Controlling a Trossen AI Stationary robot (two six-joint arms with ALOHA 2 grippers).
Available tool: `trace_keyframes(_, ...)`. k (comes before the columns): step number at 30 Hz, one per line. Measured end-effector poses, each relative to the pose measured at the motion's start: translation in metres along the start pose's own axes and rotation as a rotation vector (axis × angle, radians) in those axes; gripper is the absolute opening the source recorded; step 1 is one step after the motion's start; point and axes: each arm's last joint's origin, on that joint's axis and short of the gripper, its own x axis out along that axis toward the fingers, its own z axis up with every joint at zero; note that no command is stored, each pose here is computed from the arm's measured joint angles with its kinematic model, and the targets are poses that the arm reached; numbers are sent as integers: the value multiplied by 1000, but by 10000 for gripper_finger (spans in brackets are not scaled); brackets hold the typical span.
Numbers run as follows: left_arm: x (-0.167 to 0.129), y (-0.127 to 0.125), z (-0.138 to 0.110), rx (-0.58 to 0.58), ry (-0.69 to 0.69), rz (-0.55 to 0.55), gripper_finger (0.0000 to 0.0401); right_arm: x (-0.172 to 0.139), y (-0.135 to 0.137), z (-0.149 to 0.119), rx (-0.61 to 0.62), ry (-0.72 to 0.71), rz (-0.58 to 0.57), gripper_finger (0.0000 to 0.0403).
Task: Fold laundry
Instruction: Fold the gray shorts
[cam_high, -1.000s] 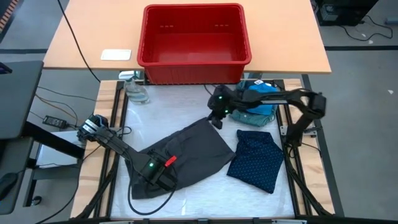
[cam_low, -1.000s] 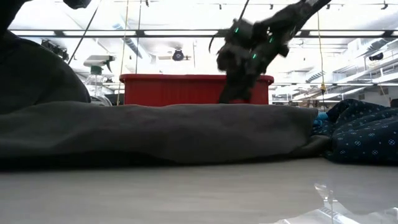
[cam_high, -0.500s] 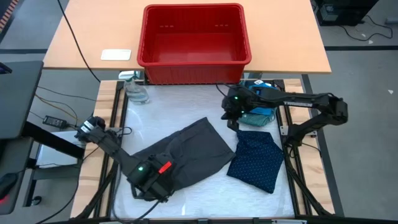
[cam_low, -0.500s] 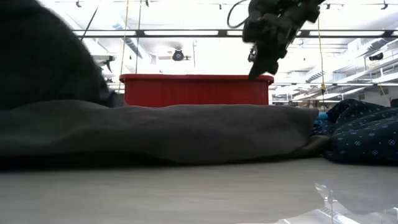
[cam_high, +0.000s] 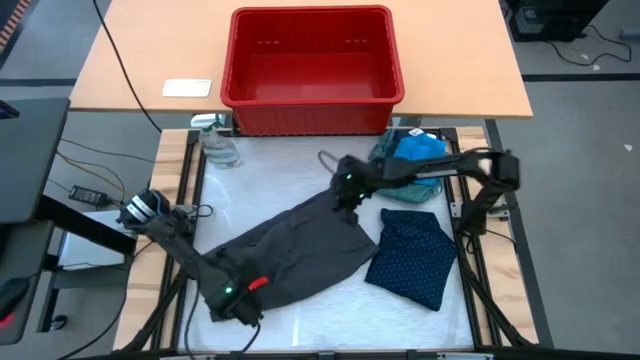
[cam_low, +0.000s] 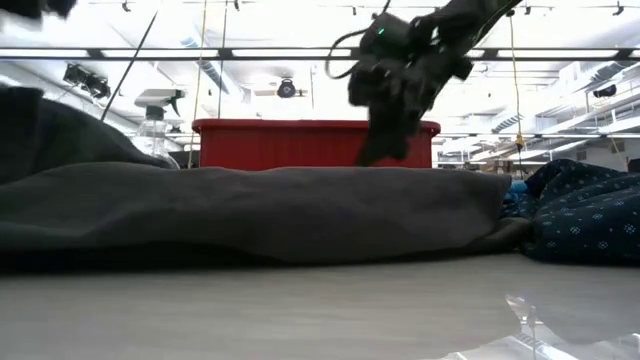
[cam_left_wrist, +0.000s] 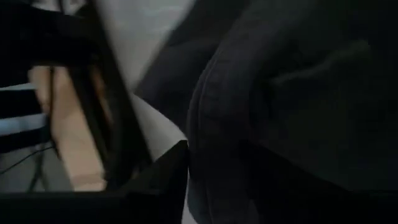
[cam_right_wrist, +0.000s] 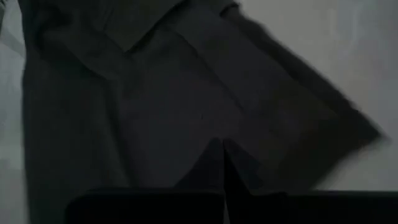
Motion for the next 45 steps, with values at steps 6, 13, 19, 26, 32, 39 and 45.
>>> trace_keyframes(6,40,7,9,23,4,176,175,69,-5,-11,21,21,3,2)
trace_keyframes(13,53,11,6,108,115,240,176,100,-23,-32,115,133,-173,1)
trace_keyframes(19,44,10,-9,178,219,198,176,77,-42,-29,182,121,-353,1)
trace_keyframes(26,10,-2,-13,184,125,-12,176,21,-31,-4,21,-9,-437,1)
trace_keyframes(32,-43,1,-14,15,-359,-345,175,-17,-5,14,-35,-155,-62,4)
trace_keyframes(39,-48,8,-16,-19,-592,-549,157,-10,27,9,-24,-93,147,2)
trace_keyframes(45,-22,-30,-4,20,-594,-674,153,28,49,-19,104,116,32,2)
